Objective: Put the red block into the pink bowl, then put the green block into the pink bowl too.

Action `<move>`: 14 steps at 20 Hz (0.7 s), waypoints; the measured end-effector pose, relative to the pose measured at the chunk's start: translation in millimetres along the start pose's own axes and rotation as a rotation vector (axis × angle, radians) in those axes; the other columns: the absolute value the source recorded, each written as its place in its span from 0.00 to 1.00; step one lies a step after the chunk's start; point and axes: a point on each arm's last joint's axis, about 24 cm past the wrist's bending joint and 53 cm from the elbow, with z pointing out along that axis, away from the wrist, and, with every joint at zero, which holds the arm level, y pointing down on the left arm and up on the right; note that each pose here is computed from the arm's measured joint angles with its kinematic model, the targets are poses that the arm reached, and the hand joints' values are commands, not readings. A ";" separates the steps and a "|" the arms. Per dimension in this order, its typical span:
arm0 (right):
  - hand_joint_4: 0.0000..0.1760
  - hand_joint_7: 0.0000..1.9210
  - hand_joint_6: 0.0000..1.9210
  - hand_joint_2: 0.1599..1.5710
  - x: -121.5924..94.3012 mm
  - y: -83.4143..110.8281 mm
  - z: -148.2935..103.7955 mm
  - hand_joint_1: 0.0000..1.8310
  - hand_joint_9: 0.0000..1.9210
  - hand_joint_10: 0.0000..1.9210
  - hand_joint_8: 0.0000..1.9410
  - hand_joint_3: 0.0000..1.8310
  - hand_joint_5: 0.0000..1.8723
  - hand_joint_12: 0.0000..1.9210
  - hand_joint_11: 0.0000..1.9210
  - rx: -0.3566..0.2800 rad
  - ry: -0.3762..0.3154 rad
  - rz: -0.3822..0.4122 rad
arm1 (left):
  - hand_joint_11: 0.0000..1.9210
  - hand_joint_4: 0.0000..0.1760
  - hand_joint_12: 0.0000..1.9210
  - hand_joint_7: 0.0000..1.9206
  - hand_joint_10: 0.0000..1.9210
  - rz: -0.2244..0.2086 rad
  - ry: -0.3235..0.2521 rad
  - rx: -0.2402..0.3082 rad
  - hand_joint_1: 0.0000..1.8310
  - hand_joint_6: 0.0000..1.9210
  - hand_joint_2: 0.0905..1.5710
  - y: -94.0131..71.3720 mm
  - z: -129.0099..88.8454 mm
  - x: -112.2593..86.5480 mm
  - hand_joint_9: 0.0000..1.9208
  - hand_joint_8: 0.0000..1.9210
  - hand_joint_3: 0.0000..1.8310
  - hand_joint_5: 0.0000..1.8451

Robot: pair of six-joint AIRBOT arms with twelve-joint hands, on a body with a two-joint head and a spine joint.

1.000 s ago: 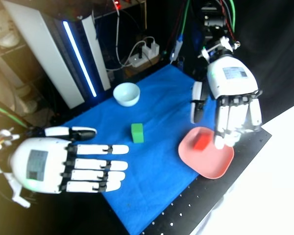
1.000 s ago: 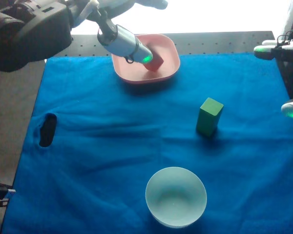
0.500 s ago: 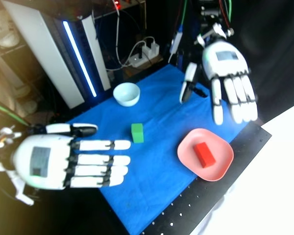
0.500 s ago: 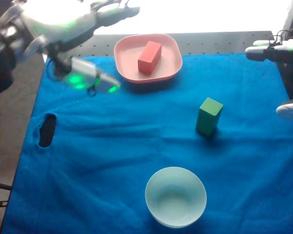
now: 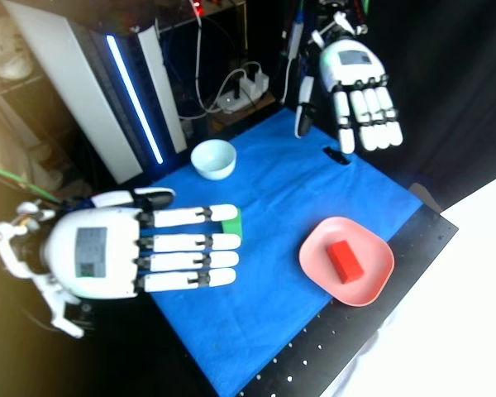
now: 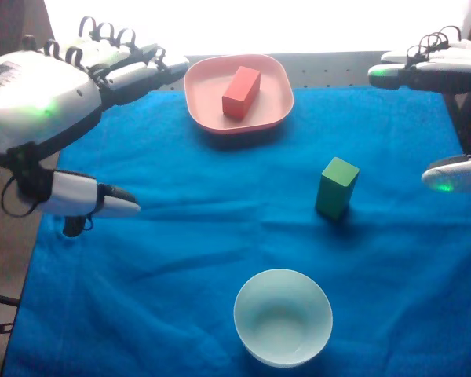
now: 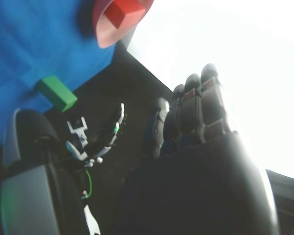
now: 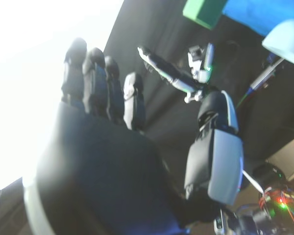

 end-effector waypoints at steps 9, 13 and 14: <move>0.29 0.12 0.00 0.55 48.6 -6.2 51.3 0.48 0.15 0.00 0.00 0.00 0.20 0.55 0.00 -0.006 0.145 -0.033 | 0.02 0.57 0.01 0.00 0.00 -0.027 -0.067 -0.020 0.48 0.00 0.54 0.1 -25.7 -12.1 0.00 0.00 0.00 0.02; 0.30 0.13 0.00 0.55 42.4 -19.1 57.9 0.54 0.19 0.01 0.00 0.00 0.22 0.49 0.09 0.039 0.138 -0.041 | 0.01 0.57 0.01 0.00 0.00 -0.025 -0.064 -0.007 0.51 0.00 0.54 -3.9 -24.9 -10.3 0.00 0.00 0.00 0.03; 0.16 0.15 0.00 0.55 45.7 -22.4 59.0 0.56 0.23 0.01 0.00 0.00 0.23 0.49 0.15 0.049 0.146 -0.043 | 0.01 0.61 0.01 0.00 0.00 -0.025 -0.063 -0.007 0.52 0.00 0.54 -3.8 -24.9 -10.1 0.00 0.00 0.00 0.03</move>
